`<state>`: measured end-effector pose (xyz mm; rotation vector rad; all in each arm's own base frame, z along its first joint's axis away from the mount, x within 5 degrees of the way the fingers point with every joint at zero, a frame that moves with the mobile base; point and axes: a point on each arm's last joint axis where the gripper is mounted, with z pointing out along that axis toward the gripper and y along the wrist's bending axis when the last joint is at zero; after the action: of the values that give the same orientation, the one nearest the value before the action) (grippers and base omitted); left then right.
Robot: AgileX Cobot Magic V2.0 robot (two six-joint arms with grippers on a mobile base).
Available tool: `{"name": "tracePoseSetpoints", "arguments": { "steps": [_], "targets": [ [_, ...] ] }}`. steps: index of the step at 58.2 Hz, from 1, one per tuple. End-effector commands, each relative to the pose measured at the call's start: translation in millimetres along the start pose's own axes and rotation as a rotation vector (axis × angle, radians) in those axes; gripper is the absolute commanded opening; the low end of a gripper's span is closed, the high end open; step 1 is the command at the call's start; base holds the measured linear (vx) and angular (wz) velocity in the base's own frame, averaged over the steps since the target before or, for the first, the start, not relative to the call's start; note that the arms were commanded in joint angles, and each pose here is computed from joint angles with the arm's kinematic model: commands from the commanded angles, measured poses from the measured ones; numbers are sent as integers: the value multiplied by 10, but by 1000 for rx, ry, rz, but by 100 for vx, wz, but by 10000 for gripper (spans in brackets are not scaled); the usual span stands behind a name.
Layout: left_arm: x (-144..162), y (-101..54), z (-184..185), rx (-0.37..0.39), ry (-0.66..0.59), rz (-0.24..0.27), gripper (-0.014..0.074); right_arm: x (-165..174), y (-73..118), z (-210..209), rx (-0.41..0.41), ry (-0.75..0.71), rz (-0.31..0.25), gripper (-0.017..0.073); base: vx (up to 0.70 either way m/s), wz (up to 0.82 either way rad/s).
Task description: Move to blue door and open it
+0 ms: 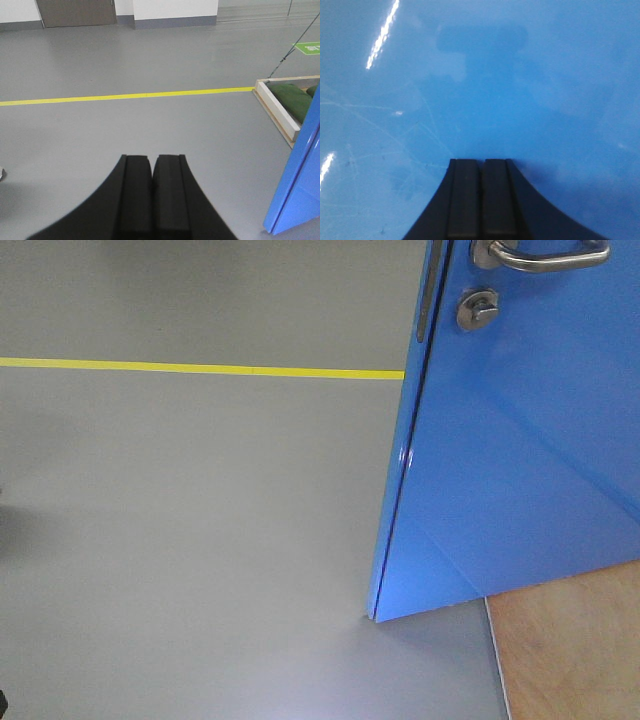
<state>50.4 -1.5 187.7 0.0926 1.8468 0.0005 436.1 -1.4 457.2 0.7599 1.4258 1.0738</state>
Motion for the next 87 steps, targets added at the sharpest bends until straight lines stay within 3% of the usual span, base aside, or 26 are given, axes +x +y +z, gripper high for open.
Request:
{"name": "tracePoseSetpoints", "arguments": {
  "steps": [1,87],
  "targets": [
    [-174,3,-56,2,-130,-9,73,-98,277,-137,-68,-60,-15,8,21,6],
    [-174,3,-56,2,-130,-9,73,-96,277,-137,-68,-58,-15,8,20,-1]
  ]
}}
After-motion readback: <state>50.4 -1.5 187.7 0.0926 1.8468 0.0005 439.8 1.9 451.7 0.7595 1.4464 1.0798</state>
